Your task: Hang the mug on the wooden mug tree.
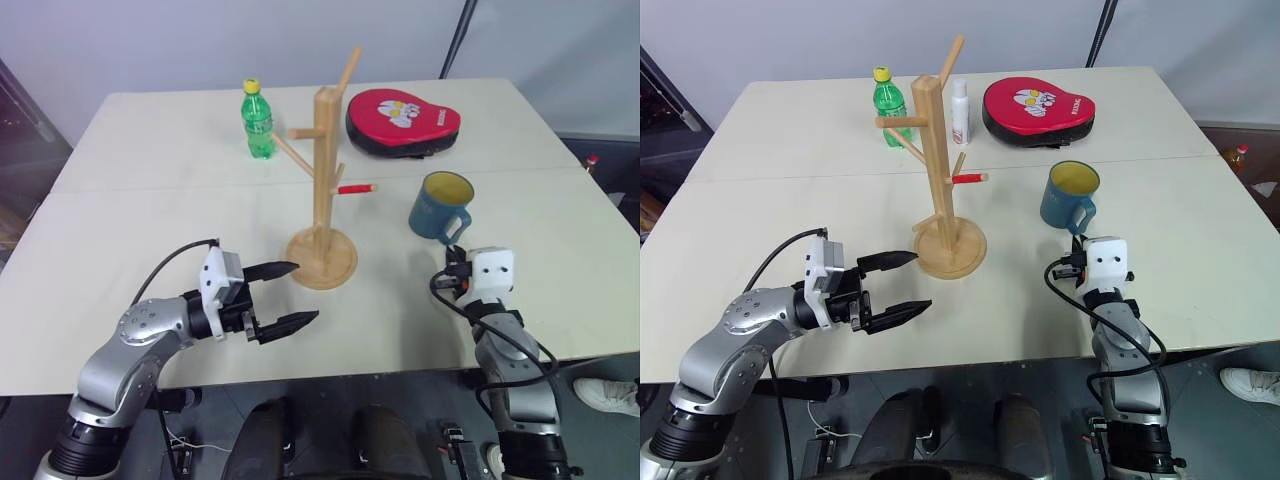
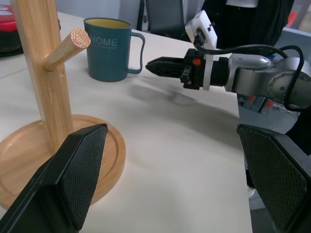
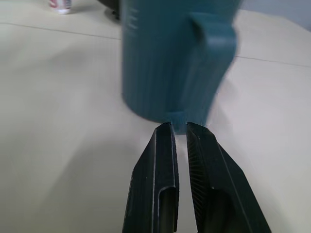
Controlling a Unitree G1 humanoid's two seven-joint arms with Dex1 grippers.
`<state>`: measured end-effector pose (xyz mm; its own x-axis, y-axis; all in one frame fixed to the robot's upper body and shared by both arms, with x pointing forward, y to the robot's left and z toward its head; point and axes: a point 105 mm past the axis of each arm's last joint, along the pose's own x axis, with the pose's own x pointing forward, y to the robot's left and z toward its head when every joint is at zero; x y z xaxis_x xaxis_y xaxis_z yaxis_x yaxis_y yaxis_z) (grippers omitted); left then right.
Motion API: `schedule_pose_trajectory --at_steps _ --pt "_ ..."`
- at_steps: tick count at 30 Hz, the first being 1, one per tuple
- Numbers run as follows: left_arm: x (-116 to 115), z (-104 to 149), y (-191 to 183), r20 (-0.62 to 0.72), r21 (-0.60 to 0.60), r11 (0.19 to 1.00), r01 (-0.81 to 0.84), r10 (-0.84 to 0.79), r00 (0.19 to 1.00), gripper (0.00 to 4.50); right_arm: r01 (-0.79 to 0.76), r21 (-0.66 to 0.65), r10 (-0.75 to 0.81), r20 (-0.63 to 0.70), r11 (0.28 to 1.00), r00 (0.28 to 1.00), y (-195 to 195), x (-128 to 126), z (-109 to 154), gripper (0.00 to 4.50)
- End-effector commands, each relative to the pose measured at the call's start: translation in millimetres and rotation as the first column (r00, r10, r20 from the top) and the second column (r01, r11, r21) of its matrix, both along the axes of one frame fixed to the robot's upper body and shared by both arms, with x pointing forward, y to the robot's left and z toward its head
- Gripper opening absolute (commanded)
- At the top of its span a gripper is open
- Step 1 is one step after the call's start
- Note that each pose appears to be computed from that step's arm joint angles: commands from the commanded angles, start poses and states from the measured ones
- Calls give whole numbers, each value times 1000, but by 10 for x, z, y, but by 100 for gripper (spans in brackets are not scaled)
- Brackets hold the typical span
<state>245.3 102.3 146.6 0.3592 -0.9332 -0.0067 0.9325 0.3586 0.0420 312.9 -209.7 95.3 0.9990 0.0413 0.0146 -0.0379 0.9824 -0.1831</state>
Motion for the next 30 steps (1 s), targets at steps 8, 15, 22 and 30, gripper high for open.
schedule_pose_trajectory --at_steps 8,15,22,30 --pt "-25 108 -62 40 -4 1000 17 -17 999 450 -44 3 43 65 999 997 94 98 183 45" --pt "-1 118 -71 47 -7 1000 17 -17 999 450 -11 -4 12 62 1000 998 -2 169 169 45" --pt "-1 109 -75 52 -11 1000 14 -14 999 450 52 -27 -50 65 998 997 -162 181 159 45" --pt "3 81 -74 50 -15 1000 14 -13 999 450 92 -42 -89 78 995 993 -274 192 180 45"
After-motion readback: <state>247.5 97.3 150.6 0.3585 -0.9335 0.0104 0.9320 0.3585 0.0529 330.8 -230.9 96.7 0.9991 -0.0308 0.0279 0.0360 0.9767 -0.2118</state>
